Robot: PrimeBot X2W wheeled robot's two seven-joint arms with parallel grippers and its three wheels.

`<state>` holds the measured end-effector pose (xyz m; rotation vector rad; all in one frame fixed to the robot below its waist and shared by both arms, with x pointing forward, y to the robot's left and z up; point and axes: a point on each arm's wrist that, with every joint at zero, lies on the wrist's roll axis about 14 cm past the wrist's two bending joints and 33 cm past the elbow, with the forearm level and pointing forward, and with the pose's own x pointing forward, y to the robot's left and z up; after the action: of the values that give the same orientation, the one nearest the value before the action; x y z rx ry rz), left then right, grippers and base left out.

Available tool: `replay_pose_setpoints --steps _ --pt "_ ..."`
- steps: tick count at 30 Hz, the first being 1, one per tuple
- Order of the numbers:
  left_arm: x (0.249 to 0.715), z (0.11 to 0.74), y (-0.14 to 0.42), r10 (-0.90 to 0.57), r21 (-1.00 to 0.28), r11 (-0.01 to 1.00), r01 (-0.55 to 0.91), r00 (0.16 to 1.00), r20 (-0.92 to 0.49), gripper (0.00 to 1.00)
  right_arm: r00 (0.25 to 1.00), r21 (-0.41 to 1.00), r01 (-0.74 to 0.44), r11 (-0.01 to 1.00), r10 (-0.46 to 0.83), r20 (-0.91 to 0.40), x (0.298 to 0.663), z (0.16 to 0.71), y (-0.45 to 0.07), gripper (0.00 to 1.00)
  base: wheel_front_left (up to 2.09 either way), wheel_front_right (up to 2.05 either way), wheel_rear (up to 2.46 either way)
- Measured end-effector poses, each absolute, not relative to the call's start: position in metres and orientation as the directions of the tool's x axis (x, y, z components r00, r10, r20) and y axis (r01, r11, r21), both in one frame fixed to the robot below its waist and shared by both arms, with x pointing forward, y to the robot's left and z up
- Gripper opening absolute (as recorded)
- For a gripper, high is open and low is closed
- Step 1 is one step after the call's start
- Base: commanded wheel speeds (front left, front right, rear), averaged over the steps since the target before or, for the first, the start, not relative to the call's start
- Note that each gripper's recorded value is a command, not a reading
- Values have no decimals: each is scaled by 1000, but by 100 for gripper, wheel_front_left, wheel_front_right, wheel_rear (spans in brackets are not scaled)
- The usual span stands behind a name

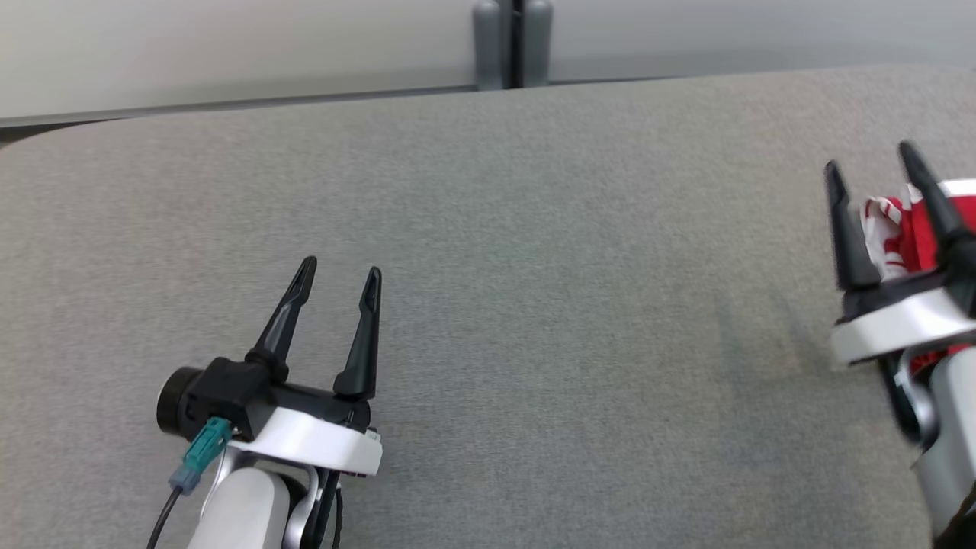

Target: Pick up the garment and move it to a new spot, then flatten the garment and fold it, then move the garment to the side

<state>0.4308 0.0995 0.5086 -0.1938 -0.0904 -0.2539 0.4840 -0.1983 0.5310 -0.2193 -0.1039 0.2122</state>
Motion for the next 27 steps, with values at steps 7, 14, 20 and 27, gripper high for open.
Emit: replay_pose_setpoints --steps 7,14,20,27 --pt "408 506 129 -140 -206 966 155 986 88 100 954 -91 -273 958 282 106 454 523 -141 100 0 0 0" --pt "393 495 136 -110 -214 970 118 993 47 100 958 -29 -267 963 268 103 428 514 -121 100 0 0 0" --pt "385 495 136 -111 -186 975 118 993 46 100 961 -15 -258 966 259 96 416 510 -117 100 0 0 0" --pt "385 501 137 -98 -171 979 108 993 63 100 959 -15 -268 963 268 95 413 510 -112 100 0 0 0"
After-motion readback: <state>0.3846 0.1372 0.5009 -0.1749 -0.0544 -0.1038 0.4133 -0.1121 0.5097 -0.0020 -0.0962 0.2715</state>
